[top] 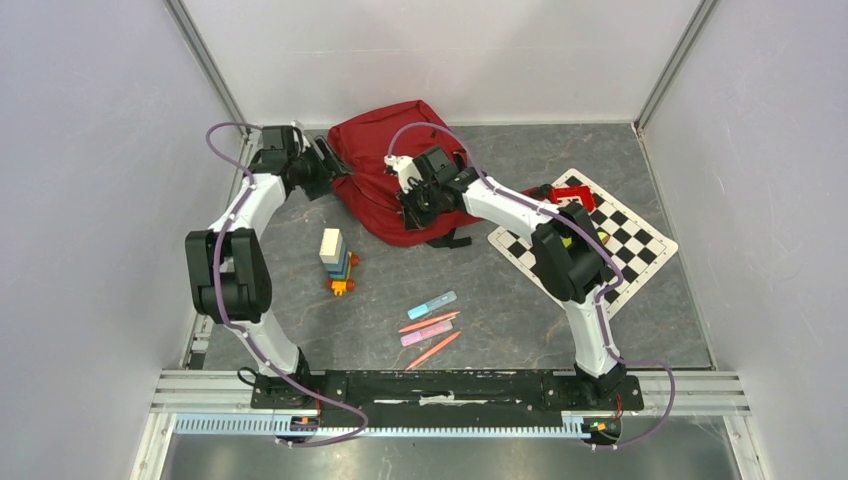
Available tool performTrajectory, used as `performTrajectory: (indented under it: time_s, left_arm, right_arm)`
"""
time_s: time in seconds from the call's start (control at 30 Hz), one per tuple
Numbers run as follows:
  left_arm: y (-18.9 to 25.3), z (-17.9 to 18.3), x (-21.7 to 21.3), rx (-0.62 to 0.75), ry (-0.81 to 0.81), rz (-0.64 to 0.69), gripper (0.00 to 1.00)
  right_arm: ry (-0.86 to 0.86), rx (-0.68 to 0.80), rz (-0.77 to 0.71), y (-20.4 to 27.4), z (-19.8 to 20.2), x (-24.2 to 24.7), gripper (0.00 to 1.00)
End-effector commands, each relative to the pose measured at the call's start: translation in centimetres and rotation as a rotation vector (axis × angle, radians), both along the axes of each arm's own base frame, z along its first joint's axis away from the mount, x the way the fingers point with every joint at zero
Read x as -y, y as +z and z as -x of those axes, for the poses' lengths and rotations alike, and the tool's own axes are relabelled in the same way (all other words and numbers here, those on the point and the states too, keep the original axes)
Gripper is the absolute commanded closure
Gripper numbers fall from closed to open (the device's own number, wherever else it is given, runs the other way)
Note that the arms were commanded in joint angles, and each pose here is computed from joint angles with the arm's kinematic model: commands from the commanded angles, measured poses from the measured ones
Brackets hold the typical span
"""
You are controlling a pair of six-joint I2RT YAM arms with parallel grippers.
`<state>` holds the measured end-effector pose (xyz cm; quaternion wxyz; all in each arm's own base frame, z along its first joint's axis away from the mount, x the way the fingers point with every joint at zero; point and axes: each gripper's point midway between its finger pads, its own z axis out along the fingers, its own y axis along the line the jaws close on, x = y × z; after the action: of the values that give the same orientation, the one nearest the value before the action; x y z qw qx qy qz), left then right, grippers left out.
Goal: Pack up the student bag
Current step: Zip the student bag at the center of the board.
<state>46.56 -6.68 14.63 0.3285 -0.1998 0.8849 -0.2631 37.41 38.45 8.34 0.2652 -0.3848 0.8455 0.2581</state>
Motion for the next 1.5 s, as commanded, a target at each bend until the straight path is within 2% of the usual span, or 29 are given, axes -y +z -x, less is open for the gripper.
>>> performTrajectory:
  time_s: [0.0, 0.07, 0.23, 0.37, 0.57, 0.7, 0.77, 1.03, 1.47]
  left_arm:
    - [1.1, 1.2, 2.4, -0.007, 0.004, 0.119, 0.22]
    - [0.4, 2.0, 4.1, -0.031, -0.029, 0.127, 0.22]
    - [-1.1, 2.5, 5.0, -0.087, -0.039, 0.137, 0.22]
    - [-2.0, 2.3, 5.6, -0.111, -0.063, 0.137, 0.28]
    - [-3.3, 2.8, 5.6, -0.164, -0.091, 0.114, 0.49]
    - [-3.1, 2.6, 5.4, -0.151, -0.092, 0.096, 0.85]
    - [-2.6, 2.2, 4.9, -0.128, -0.081, 0.066, 0.98]
    - [-0.9, 1.2, 1.7, -0.047, -0.072, -0.053, 0.98]
    - [0.7, -1.2, -7.5, 0.041, 0.009, -0.071, 0.98]
  right_arm:
    - [0.0, 0.036, -0.062, 2.0, -0.7, -1.6, 1.0]
    - [0.002, 0.041, -0.061, 2.1, -0.7, -1.7, 1.0]
    - [-0.002, 0.057, -0.057, 2.4, -0.7, -1.7, 1.0]
    - [-0.003, 0.069, -0.048, 2.5, -0.7, -1.5, 1.0]
    - [-0.032, 0.105, -0.023, 3.0, -1.0, -0.9, 1.0]
    - [-0.095, 0.184, 0.051, 3.9, -2.0, 0.3, 1.0]
    - [-0.131, 0.198, 0.079, 4.1, -2.3, 1.1, 1.0]
    - [-0.277, 0.221, 0.238, 5.6, -2.5, 5.4, 1.0]
    - [-0.325, 0.134, 0.294, 5.5, -0.5, 9.5, 1.0]
